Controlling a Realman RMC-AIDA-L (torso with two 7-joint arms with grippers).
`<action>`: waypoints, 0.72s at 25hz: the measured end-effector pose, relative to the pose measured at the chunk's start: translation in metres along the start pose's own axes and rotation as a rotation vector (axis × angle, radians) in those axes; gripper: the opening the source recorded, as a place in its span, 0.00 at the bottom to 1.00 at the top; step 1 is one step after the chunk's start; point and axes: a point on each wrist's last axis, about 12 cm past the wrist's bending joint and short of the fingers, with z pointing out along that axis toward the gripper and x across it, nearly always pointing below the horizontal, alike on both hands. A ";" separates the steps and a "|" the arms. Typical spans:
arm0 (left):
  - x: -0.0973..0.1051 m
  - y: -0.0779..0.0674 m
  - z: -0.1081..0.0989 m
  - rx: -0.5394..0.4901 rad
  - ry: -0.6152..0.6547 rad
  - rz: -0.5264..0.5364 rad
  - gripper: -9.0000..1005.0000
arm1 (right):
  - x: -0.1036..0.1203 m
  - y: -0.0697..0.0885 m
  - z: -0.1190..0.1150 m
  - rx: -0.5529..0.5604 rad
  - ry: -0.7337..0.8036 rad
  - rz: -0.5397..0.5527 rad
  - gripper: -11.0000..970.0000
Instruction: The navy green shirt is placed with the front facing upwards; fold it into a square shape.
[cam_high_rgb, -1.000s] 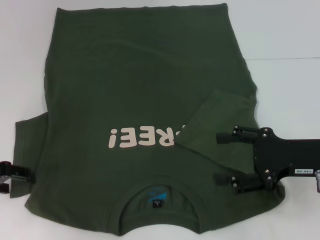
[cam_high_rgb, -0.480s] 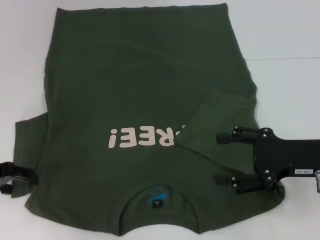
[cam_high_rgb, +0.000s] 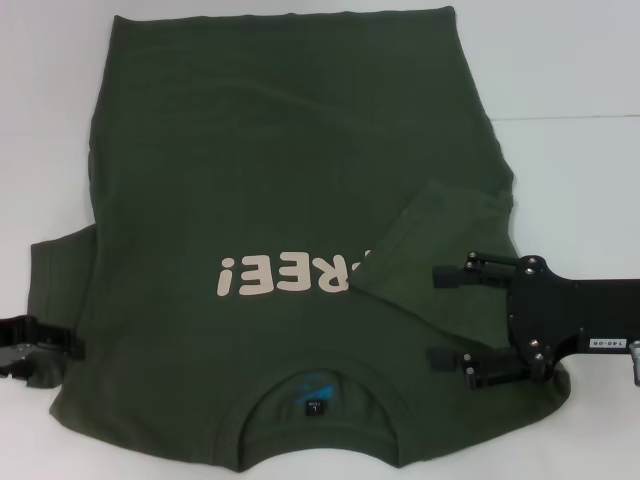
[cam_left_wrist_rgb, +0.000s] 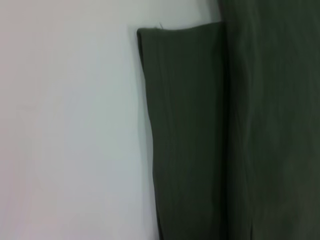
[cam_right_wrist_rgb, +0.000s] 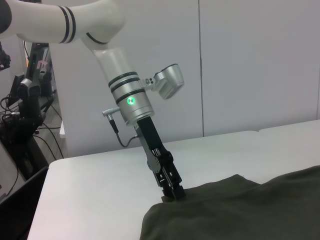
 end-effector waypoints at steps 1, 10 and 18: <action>0.000 0.000 0.000 0.000 -0.001 0.001 0.81 | 0.000 0.000 0.000 0.000 0.000 0.000 0.98; 0.000 0.000 -0.001 -0.006 0.007 0.002 0.81 | 0.001 0.000 -0.001 0.003 0.001 0.003 0.98; 0.004 0.004 -0.003 -0.006 0.020 -0.007 0.81 | 0.001 0.000 -0.001 0.003 0.001 0.002 0.98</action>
